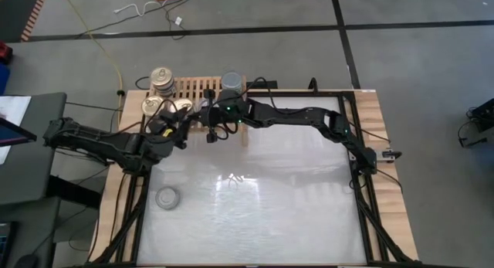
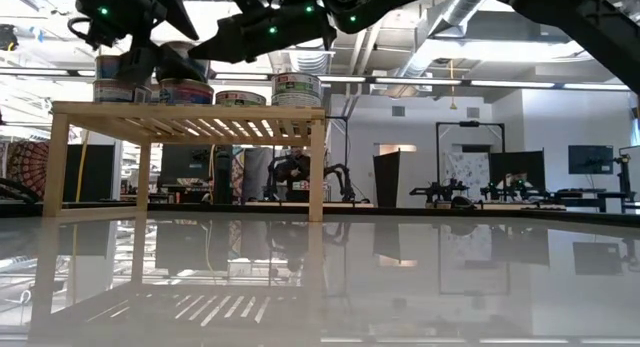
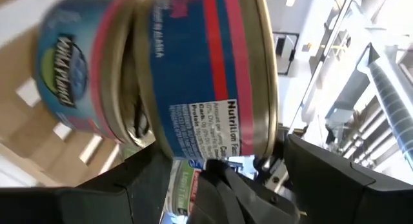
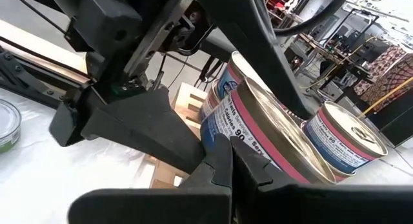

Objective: Stack canned seafood by type on shelf
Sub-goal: Stack the blue tuna can on top of the bottom right blue tuna can on the shelf, then stack the green tuna can on top of the bottom left green tuna can on the shelf

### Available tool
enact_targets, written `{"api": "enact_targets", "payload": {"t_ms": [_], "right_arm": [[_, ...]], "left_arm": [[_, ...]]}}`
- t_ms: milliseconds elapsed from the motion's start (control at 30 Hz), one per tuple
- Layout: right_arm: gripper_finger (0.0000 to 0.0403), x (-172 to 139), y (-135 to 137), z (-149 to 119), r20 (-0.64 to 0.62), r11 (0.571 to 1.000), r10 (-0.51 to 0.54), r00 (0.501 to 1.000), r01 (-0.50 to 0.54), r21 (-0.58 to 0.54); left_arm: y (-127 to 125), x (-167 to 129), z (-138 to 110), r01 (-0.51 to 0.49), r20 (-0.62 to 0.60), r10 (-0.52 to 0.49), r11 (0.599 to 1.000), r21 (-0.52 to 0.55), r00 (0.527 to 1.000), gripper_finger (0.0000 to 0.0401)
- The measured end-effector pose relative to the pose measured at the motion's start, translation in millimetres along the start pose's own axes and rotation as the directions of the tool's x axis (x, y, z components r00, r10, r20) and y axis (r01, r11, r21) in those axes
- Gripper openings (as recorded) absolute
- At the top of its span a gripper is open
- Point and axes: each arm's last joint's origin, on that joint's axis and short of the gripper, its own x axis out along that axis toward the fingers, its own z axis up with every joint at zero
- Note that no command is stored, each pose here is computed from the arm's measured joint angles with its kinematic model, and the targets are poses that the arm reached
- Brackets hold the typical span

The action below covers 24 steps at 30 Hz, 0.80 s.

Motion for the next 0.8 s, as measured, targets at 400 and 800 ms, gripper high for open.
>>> {"api": "enact_targets", "payload": {"t_ms": [400,800], "right_arm": [[0.0018,-0.6,0.3,1.2,0.000,1.000,0.001,1.000,-0.001,0.000],[0.0018,-26.1,-10.2,19.6,-0.099,1.000,0.020,0.995,-0.018,0.019]], "left_arm": [[-5.6,-0.2,-5.4,-0.006,-0.081,0.007,1.000,0.012,0.997,0.0283],[-13.9,-4.8,-1.7,-0.024,-0.221,0.036,0.998,0.059,0.975,0.0283]]}}
